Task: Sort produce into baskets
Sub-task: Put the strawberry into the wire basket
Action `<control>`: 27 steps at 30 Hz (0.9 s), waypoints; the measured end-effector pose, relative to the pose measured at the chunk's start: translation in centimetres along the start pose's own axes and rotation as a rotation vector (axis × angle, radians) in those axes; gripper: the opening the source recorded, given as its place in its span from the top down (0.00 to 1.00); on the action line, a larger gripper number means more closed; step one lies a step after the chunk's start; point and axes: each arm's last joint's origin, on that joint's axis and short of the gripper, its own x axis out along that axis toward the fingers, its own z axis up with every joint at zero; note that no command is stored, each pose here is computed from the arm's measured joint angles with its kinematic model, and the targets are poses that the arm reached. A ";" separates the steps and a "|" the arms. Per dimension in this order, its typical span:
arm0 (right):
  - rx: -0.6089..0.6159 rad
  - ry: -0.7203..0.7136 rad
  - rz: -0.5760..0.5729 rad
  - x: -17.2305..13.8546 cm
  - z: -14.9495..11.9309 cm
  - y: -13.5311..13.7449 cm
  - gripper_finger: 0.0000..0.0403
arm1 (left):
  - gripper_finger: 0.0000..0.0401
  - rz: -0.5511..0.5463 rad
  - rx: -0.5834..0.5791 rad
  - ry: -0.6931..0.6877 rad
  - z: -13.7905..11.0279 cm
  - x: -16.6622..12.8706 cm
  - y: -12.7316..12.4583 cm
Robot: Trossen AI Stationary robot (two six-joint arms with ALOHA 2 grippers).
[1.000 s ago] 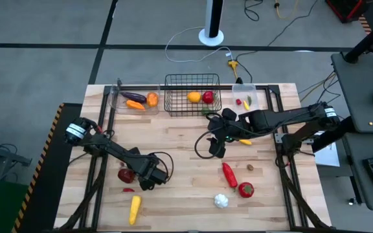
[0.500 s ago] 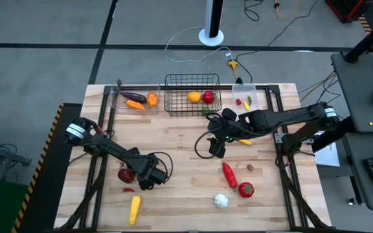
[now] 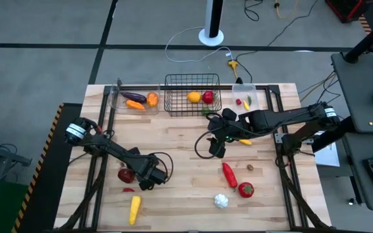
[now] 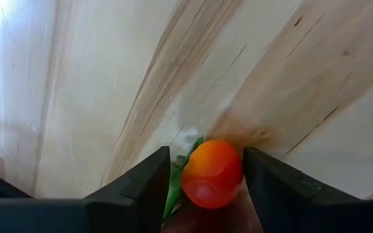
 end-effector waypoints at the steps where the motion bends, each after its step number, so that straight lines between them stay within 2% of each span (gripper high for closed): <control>1: 0.000 0.000 0.000 0.0 0.0 0.0 0.40 | 0.57 0.000 0.000 0.000 0.0 0.0 0.0; 14: 0.000 0.000 0.000 0.0 0.0 0.0 0.40 | 0.61 -0.033 0.078 -0.069 0.6 -1.6 -0.8; 20: -0.001 0.001 0.000 0.0 0.0 0.0 0.40 | 0.63 -0.043 0.197 -0.225 1.6 -4.6 -1.6; 27: -0.017 0.039 -0.015 0.0 -0.4 -0.2 0.40 | 0.64 -0.037 0.367 -0.444 3.6 -9.5 -2.0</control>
